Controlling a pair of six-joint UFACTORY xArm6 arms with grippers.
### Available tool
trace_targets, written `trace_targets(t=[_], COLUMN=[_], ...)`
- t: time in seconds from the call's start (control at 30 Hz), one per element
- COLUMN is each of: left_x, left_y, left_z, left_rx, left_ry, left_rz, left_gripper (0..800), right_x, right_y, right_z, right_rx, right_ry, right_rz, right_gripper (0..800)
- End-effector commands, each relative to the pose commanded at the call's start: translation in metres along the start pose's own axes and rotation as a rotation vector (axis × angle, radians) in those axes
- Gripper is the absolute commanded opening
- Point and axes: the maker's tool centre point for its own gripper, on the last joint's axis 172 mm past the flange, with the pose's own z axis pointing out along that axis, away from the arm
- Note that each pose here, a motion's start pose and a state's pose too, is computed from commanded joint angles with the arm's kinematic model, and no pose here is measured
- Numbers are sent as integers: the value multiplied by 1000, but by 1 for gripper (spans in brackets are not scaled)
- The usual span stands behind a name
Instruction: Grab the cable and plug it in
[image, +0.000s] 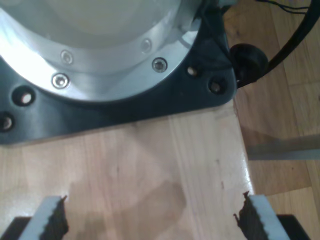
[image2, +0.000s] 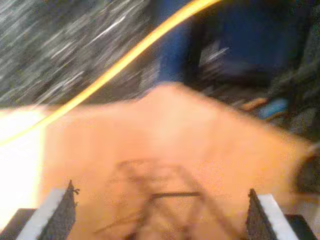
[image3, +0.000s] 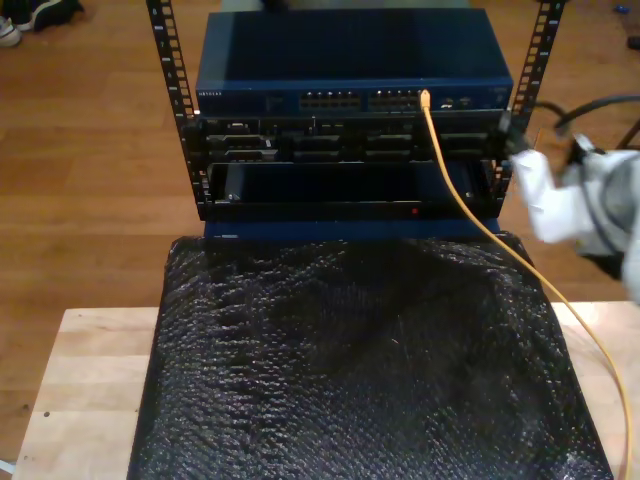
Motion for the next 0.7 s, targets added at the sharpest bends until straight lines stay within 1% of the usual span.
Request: trace_targets(t=[0.13, 0.3, 0.43, 0.53, 0.63, 0.7], left_x=[0, 0, 0, 0, 0, 0], left_y=[0, 0, 0, 0, 0, 0], left_z=[0, 0, 0, 0, 0, 0], left_rx=[0, 0, 0, 0, 0, 0], left_ry=[0, 0, 0, 0, 0, 0], left_rz=[0, 0, 0, -2, -2, 0], left_gripper=[800, 800, 800, 800, 800, 800], right_x=[-50, -83, -92, -96, -94, -91], right_y=[-50, -135, -196, -230, -258, -279], right_z=[-15, -27, -39, -51, -63, -71], right_rx=[89, 225, 301, 344, 385, 415], right_ry=[-23, -9, 19, 44, 90, 131], right_rz=[38, 61, 55, 44, 11, 8], right_gripper=[800, 800, 800, 800, 800, 800])
